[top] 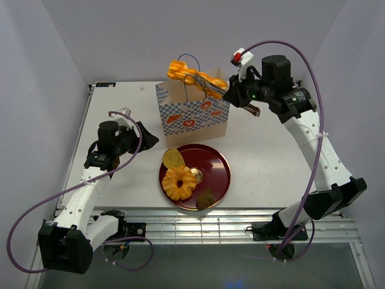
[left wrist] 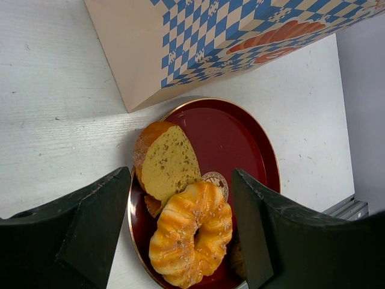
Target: Place the fake bread into the paper bag
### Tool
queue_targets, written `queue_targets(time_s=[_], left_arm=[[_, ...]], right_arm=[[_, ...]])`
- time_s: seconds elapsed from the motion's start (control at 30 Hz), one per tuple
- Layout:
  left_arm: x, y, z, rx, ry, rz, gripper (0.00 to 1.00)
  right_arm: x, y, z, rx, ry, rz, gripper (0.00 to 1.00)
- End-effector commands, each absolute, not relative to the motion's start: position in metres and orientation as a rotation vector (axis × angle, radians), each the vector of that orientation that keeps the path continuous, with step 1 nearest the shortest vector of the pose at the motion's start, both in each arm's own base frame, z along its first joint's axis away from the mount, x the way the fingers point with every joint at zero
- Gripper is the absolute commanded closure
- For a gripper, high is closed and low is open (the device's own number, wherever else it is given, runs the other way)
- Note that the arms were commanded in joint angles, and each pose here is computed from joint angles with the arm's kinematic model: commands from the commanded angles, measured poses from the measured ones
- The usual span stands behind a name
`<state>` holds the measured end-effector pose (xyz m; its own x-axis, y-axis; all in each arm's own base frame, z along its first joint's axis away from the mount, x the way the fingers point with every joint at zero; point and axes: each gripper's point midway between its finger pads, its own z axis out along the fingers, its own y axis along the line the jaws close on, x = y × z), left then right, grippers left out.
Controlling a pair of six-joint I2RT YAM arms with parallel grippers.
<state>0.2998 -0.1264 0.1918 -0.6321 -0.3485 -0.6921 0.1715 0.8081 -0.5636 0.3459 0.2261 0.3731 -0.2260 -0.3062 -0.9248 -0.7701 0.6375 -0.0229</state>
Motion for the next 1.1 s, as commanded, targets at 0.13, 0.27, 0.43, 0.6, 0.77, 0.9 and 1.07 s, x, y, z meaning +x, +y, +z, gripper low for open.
queue_targets(time_s=[0.13, 0.27, 0.43, 0.6, 0.77, 0.9, 1.07], left_arm=[[0.302, -0.131, 0.203, -0.101, 2.097, -0.785, 0.22], [0.301, -0.131, 0.202, -0.101, 2.099, -0.789, 0.22], [0.302, -0.131, 0.202, -0.103, 2.100, -0.788, 0.22], [0.302, -0.132, 0.201, -0.101, 2.103, -0.792, 0.22], [0.302, -0.132, 0.201, -0.100, 2.104, -0.794, 0.22], [0.302, -0.132, 0.201, -0.100, 2.104, -0.794, 0.22], [0.302, -0.132, 0.200, -0.103, 2.108, -0.794, 0.22]], right_arm=[[0.357, 0.237, 0.403, -0.909, 1.623, 0.545, 0.92], [0.363, 0.240, 0.402, -0.914, 1.610, 0.542, 0.92], [0.373, 0.245, 0.398, -0.917, 1.591, 0.540, 0.92], [0.385, 0.250, 0.384, -0.918, 1.603, 0.546, 0.92], [0.394, 0.255, 0.375, -0.924, 1.601, 0.561, 0.92], [0.397, 0.256, 0.367, -0.925, 1.614, 0.565, 0.92], [0.390, 0.250, 0.356, -0.918, 1.618, 0.563, 0.92]])
